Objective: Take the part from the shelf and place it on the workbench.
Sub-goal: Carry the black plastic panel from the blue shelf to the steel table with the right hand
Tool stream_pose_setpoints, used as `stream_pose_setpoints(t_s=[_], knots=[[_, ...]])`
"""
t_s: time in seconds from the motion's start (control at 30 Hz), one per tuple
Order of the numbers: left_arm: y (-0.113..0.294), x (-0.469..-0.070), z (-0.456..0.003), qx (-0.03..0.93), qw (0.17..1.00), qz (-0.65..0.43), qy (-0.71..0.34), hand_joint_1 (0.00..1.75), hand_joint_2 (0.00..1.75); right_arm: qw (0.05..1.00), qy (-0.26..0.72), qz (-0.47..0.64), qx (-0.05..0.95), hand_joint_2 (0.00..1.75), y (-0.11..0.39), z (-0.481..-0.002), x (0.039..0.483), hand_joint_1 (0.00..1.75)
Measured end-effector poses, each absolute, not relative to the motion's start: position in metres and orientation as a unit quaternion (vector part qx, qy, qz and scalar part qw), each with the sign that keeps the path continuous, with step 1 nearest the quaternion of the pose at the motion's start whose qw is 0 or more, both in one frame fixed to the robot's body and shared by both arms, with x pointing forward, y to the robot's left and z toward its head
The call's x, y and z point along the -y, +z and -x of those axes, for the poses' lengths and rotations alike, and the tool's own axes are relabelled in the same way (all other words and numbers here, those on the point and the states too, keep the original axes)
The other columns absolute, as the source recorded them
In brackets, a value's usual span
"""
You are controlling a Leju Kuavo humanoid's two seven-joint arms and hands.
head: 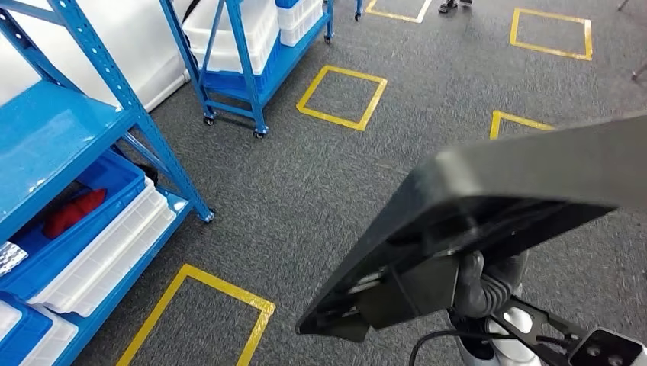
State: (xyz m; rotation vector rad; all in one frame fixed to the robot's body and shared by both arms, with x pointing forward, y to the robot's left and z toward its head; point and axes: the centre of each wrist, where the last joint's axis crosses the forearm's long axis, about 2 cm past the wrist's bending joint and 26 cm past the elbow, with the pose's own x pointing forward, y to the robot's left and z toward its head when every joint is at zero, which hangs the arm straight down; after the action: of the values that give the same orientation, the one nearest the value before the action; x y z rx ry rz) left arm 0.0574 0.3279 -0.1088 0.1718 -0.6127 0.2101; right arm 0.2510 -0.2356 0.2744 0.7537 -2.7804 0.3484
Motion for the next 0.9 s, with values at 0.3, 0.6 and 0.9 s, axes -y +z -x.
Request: stream_pose_setpoints(t_s=[0.3, 0.6, 0.9], knots=[[-0.11, -0.325, -0.052, 0.292, 0.947, -0.084, 0.103, 0.0, 1.75, 0.126, 0.116, -0.257, 0.951, 1.75, 0.272, -0.253, 0.236, 1.75], [-0.11, -0.322, -0.05, 0.276, 0.948, -0.096, 0.126, 0.0, 1.75, 0.123, 0.127, -0.261, 0.949, 1.75, 0.274, -0.257, 0.236, 1.75], [-0.11, -0.32, -0.05, 0.264, 0.949, -0.1, 0.142, 0.0, 1.75, 0.113, 0.117, -0.242, 0.956, 1.75, 0.284, -0.265, 0.238, 1.75]])
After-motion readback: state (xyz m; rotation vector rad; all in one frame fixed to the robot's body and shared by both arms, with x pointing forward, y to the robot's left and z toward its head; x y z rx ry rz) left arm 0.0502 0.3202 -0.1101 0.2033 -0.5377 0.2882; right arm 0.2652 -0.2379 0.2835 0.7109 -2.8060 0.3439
